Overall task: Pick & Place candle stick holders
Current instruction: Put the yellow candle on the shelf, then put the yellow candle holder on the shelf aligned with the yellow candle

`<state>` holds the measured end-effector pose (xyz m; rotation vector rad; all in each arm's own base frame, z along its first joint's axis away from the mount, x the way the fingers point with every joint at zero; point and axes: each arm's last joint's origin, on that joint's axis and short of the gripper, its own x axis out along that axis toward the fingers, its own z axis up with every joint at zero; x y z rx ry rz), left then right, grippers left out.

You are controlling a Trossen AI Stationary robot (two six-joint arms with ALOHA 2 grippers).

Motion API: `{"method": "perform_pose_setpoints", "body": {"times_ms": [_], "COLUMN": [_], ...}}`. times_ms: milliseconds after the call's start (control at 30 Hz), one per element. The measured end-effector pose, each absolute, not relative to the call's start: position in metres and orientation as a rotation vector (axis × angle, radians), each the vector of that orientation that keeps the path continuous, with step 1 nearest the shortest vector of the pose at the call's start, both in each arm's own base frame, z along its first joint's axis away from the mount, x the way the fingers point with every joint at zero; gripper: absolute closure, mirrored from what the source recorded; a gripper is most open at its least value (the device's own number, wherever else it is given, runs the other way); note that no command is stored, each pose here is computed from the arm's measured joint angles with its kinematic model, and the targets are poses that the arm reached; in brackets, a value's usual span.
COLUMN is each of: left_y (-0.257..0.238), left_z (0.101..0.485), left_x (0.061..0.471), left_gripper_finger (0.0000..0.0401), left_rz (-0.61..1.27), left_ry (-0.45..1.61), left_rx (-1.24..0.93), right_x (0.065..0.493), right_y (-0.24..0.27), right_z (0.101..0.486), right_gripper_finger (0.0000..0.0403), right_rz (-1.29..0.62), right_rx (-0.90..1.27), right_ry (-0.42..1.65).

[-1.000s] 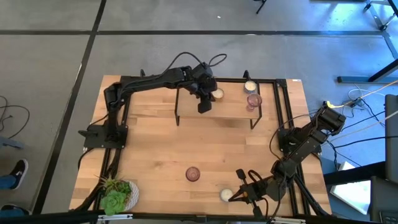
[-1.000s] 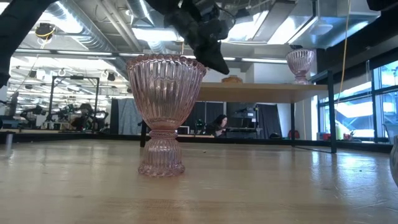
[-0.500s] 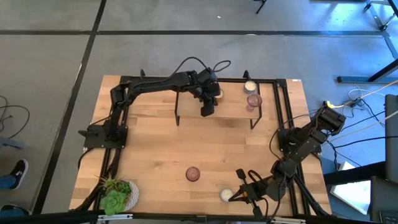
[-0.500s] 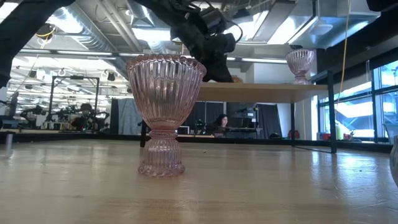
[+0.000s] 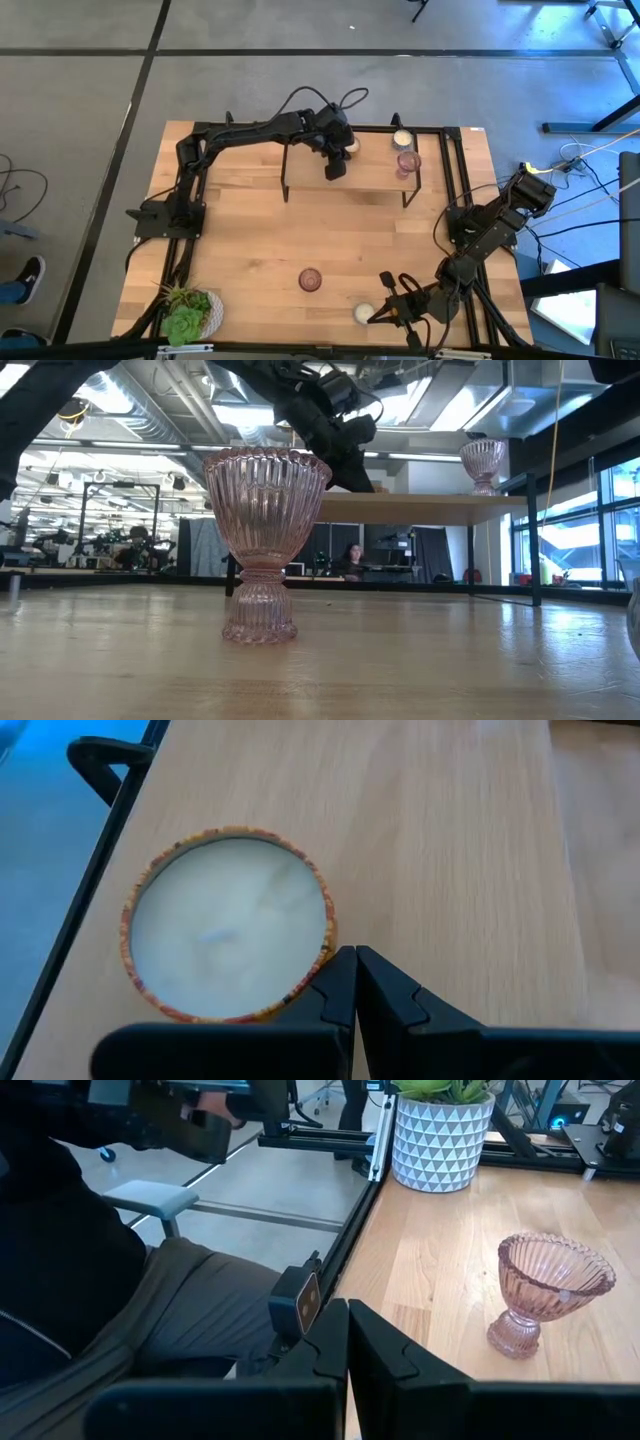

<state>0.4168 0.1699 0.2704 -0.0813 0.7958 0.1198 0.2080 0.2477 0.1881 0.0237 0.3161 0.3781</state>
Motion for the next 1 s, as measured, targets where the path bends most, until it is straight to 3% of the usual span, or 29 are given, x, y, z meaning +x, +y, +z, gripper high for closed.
{"method": "perform_pose_setpoints", "body": {"times_ms": [467, 800, 1000], "left_y": [0.153, 0.047, -0.021], "left_z": [0.291, 0.358, 0.374], "left_x": [0.405, 0.377, 0.358], "left_gripper_finger": [0.0399, 0.0399, 0.0398], "left_rz": [0.108, -0.080, -0.100], "left_ry": [0.820, 0.772, 0.799], "left_rx": [-0.096, 0.027, 0.100], "right_x": [0.208, 0.209, 0.208], "right_y": [0.248, 0.250, 0.253], "right_z": [0.188, 0.197, 0.203], "right_gripper_finger": [0.0398, 0.0398, 0.0398], "right_rz": [0.377, 0.397, 0.415], "right_rx": [0.028, 0.039, 0.016], "right_ry": [0.315, 0.228, 0.173]}}
